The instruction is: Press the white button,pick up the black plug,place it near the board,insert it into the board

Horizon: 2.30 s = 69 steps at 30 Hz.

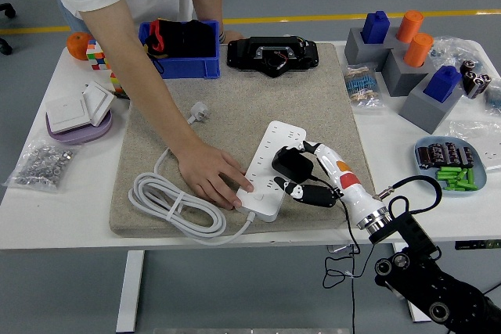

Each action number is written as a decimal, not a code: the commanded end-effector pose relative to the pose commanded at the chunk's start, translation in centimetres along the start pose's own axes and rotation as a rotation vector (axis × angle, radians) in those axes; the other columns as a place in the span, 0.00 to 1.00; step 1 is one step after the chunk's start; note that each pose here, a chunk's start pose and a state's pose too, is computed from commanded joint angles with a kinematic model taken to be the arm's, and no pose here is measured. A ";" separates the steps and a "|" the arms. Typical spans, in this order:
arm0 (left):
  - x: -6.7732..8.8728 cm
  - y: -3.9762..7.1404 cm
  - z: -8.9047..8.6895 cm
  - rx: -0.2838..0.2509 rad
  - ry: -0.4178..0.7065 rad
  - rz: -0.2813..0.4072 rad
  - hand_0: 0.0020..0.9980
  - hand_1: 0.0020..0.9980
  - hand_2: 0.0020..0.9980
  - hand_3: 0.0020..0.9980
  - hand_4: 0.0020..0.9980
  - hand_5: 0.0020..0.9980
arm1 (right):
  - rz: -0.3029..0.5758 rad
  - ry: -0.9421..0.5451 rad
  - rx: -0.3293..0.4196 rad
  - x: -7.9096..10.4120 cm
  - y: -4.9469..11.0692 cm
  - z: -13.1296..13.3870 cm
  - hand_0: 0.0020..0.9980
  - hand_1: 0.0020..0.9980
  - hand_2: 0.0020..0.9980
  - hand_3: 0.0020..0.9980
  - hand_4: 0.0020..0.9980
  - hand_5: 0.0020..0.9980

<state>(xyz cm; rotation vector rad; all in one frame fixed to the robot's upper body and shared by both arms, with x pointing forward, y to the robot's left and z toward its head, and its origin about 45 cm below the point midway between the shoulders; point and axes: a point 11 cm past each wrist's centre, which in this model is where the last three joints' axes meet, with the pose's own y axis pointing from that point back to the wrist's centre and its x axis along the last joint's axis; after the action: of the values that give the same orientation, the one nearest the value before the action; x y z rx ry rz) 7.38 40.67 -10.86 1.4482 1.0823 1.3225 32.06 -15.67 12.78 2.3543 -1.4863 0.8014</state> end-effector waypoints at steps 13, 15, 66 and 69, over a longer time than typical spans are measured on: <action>0.0 0.0 0.0 -0.001 0.006 -0.001 0.71 0.66 0.59 0.68 0.65 0.29 | -0.034 -0.006 0.007 -0.8 -0.6 -0.3 0.74 0.69 0.63 0.60 0.81 0.26; 0.0 0.0 0.0 -0.001 0.006 0.000 0.71 0.66 0.59 0.68 0.65 0.29 | -0.038 -0.006 0.008 -0.9 -0.7 -0.3 0.73 0.69 0.63 0.60 0.81 0.26; 0.0 0.0 0.0 -0.004 0.019 -0.002 0.71 0.66 0.59 0.68 0.65 0.29 | 0.249 0.005 0.113 9.0 -0.9 -5.4 0.76 0.69 0.63 0.61 0.81 0.25; 0.0 0.0 0.0 -0.004 0.018 -0.002 0.71 0.66 0.59 0.68 0.65 0.29 | 0.306 0.021 0.049 10.9 0.4 -3.5 0.76 0.71 0.64 0.62 0.82 0.25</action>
<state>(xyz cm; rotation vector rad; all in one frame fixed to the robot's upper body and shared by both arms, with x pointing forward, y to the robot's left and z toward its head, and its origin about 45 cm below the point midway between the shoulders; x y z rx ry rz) 7.42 40.63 -10.87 1.4343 1.0916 1.3381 34.20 -22.38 21.75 2.1722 -1.8653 0.9381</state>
